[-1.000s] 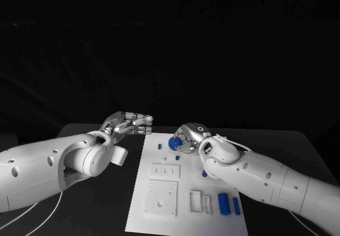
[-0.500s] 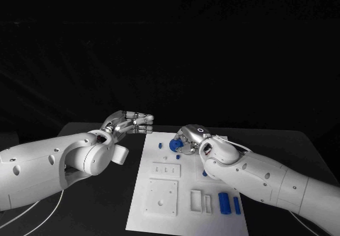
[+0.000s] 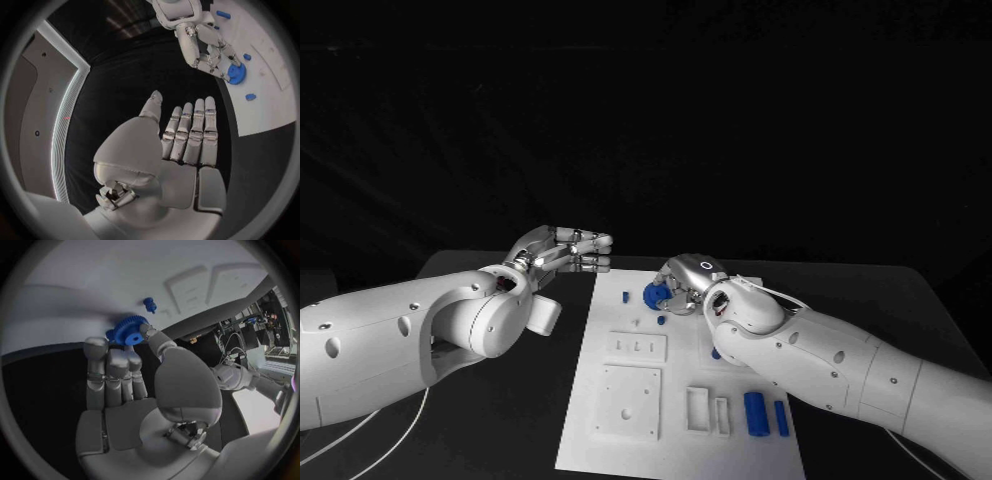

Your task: Assemble the parts on the task board

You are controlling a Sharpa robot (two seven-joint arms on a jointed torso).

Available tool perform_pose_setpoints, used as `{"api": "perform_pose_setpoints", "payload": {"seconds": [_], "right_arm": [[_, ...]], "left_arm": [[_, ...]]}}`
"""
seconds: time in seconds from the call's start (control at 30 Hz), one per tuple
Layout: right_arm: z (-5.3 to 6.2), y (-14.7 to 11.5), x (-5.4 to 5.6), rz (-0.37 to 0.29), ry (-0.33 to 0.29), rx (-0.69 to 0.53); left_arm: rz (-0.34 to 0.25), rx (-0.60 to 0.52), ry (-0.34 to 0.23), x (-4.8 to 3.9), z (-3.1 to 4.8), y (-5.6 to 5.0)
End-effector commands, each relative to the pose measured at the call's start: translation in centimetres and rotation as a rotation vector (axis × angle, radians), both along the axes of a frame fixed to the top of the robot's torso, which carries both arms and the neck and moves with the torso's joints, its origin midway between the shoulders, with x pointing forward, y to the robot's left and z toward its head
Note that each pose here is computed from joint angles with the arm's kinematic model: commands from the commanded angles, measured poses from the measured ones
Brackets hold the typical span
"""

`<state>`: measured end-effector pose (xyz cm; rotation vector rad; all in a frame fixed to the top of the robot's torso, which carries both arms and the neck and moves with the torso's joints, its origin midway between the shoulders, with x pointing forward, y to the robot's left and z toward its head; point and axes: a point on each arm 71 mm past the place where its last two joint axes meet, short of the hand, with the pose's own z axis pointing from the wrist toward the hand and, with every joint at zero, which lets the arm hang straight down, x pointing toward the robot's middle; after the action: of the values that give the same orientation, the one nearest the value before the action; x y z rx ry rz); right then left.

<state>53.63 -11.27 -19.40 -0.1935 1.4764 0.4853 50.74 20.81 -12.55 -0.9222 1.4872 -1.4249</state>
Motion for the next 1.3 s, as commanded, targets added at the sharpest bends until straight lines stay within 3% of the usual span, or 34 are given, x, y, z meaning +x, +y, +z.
{"api": "perform_pose_setpoints", "payload": {"seconds": [0.03, 1.3], "right_arm": [[-0.22, 0.09, 0.02, -0.001, 0.005, -0.017], [-1.08, -0.13, 0.45, -0.029, 0.061, -0.012]], "left_arm": [[-0.017, -0.004, -0.007, -0.06, 0.14, -0.32], [-0.019, -0.002, -0.005, 0.14, 0.09, -0.44]]}}
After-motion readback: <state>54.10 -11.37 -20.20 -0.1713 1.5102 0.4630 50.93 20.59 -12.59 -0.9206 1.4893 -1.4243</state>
